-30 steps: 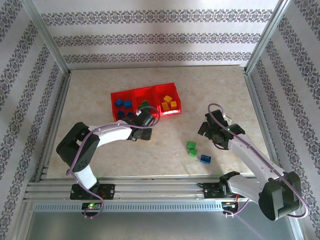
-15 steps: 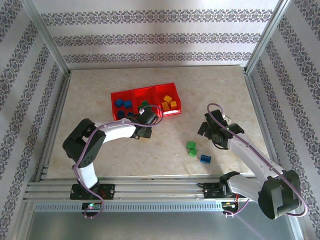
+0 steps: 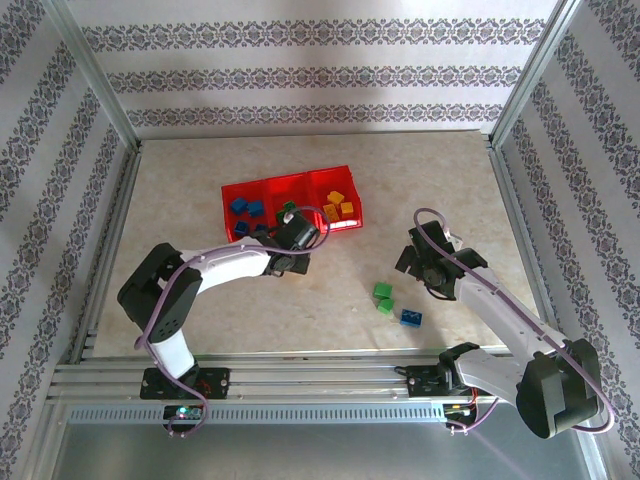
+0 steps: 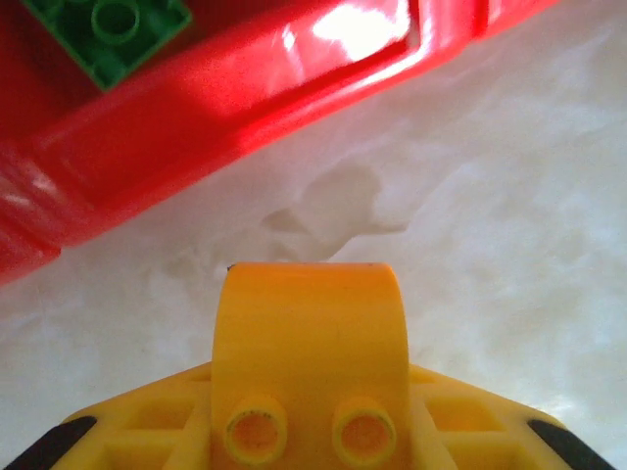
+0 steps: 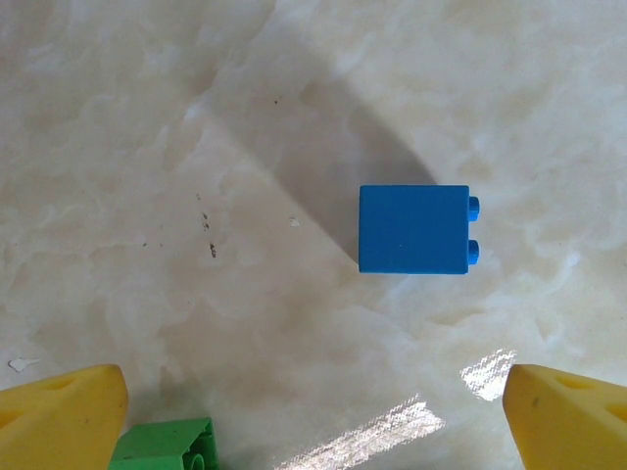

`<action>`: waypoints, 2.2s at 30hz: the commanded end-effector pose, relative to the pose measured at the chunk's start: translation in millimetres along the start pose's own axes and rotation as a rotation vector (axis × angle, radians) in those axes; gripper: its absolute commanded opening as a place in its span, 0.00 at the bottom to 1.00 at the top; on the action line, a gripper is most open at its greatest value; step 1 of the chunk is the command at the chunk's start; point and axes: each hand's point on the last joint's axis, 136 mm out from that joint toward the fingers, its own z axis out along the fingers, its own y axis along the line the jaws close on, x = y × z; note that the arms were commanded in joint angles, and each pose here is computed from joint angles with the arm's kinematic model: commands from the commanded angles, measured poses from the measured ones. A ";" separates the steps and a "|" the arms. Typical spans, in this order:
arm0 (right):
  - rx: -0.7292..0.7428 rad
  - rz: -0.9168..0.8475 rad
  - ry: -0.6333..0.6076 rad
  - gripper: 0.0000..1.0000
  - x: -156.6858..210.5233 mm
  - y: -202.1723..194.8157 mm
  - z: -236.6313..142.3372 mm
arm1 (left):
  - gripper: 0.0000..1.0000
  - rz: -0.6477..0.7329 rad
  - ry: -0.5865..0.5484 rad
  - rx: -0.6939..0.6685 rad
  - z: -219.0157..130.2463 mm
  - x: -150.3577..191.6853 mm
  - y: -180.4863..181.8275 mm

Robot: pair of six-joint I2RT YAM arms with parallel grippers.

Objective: Sort the legos into containers by color
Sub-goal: Pick up the lego from the center of the table, then place the lego in the container.

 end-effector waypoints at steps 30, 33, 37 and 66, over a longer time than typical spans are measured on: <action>0.008 0.052 -0.066 0.98 -5.0 -17.2 -10.3 | 0.37 0.029 -0.204 -0.060 38.3 -195.9 -30.6; 0.008 0.055 -0.066 0.98 -4.4 -18.3 -10.0 | 0.38 0.014 -0.196 -0.074 45.6 -197.2 -24.0; 0.004 0.061 -0.065 0.98 -4.4 -17.7 -9.8 | 0.41 0.008 -0.191 -0.084 51.7 -200.3 -21.1; 0.024 0.066 -0.068 0.98 -9.2 -20.2 -6.8 | 0.86 0.026 -0.168 0.272 -15.0 -130.9 -94.7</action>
